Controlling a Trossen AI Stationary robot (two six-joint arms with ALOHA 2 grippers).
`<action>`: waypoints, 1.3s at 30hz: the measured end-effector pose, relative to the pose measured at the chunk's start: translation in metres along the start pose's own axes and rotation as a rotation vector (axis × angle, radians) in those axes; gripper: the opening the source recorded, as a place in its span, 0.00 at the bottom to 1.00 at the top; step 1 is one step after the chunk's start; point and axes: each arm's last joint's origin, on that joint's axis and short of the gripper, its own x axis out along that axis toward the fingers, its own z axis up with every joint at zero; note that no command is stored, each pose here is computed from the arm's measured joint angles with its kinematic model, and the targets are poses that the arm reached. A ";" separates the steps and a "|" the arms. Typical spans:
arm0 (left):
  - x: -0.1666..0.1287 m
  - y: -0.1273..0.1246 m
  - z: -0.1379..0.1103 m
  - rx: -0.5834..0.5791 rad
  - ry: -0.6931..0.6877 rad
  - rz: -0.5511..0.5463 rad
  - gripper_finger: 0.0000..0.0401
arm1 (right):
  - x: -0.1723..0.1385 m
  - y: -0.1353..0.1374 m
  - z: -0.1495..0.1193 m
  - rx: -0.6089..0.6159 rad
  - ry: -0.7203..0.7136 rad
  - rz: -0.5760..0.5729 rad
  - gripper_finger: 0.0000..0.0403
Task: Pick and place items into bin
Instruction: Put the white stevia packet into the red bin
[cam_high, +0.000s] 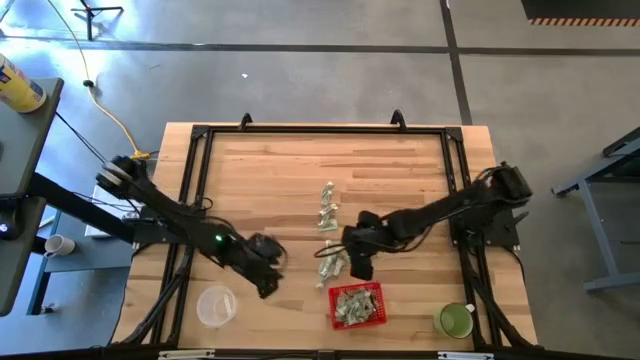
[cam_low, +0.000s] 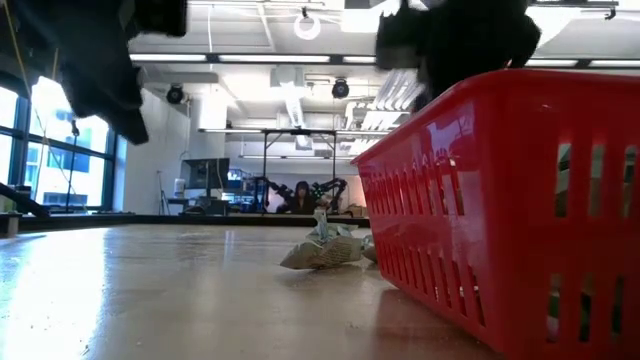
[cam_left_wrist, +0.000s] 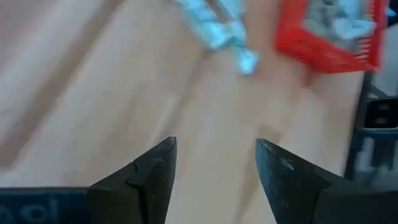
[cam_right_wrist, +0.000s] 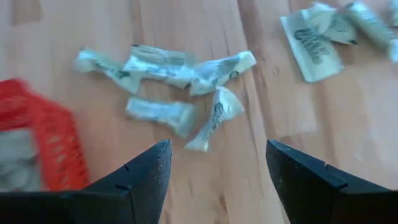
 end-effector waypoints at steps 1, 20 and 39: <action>-0.001 0.006 -0.003 -0.007 -0.027 -0.006 0.62 | 0.007 -0.002 0.001 0.002 0.006 -0.001 0.63; -0.003 0.056 0.020 0.074 -0.051 0.054 0.62 | 0.058 -0.017 0.000 0.219 0.129 0.025 0.30; 0.038 0.015 0.026 -0.215 -0.143 -0.293 0.62 | -0.056 0.057 -0.011 0.188 0.030 0.236 0.01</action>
